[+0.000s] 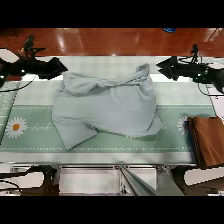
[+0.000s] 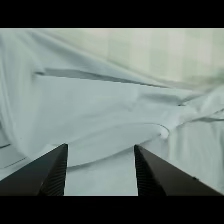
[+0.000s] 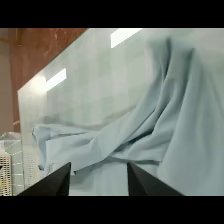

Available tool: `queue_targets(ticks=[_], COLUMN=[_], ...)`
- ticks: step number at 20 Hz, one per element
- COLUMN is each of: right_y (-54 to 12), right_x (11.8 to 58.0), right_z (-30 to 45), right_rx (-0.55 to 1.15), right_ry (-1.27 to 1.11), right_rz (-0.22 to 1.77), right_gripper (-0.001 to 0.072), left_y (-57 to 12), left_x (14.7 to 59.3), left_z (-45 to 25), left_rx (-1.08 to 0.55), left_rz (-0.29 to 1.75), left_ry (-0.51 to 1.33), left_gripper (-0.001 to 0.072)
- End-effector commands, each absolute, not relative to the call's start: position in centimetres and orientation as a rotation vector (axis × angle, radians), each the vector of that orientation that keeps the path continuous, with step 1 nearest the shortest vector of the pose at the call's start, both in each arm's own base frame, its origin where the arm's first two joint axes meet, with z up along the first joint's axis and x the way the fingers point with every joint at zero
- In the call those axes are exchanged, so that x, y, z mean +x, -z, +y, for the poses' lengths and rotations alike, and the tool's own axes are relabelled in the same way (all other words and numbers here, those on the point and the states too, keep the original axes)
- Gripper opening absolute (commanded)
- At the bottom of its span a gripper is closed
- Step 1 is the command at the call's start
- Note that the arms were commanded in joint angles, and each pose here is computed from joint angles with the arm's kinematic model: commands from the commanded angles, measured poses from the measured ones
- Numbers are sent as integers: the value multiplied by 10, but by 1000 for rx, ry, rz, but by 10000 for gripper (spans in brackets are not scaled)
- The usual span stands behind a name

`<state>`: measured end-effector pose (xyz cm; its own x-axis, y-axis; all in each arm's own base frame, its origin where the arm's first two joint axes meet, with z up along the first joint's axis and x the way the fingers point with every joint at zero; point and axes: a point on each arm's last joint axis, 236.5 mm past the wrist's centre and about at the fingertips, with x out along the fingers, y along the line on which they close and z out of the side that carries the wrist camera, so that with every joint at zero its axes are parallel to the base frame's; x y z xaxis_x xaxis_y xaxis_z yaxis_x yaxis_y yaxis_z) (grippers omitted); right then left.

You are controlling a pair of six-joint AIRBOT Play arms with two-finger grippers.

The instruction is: Fold the shirts.

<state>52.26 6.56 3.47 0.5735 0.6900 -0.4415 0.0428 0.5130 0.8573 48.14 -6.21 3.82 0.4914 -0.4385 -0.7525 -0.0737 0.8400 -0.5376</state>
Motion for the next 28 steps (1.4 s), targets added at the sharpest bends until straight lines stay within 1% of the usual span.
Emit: queue_targets(ticks=[1, 2, 4, 5, 7, 9, 11, 12, 14, 19, 25, 28], right_y=[-66, -67, -51, -40, -15, 12, 33, 38, 38, 39, 39, 39], right_x=[487, 464, 417, 392, 347, 307, 277, 271, 264, 259, 259, 260], right_z=[28, 5, -39, -51, -50, -37, -18, -11, 4, 27, 30, 29], right_rx=[938, 866, 754, 749, 815, 853, 882, 912, 955, 913, 906, 904], right_ry=[-517, -479, -311, -235, -141, -95, -82, -73, -98, -173, -181, -177], right_rz=[958, 1000, 1089, 1110, 1118, 1133, 1160, 1146, 1138, 1191, 1197, 1192], right_gripper=[407, 407, 407, 407, 407, 407, 407, 407, 407, 407, 407, 407], left_y=[-28, -27, -17, -7, 21, 43, 58, 63, 66, 73, 87, 92], left_x=[435, 415, 376, 355, 313, 280, 256, 250, 248, 252, 250, 255], left_z=[-5, 22, 56, 63, 65, 67, 70, 71, 65, 38, 31, 24], left_rx=[-564, -593, -685, -730, -792, -865, -956, -996, -1021, -1026, -1057, -1038], left_rz=[1241, 1282, 1315, 1322, 1336, 1337, 1349, 1351, 1357, 1420, 1472, 1482], left_ry=[182, 137, 63, 32, -12, -62, -109, -125, -118, -37, -28, -4], left_gripper=[510, 510, 510, 510, 510, 510, 510, 510, 510, 510, 510, 510])
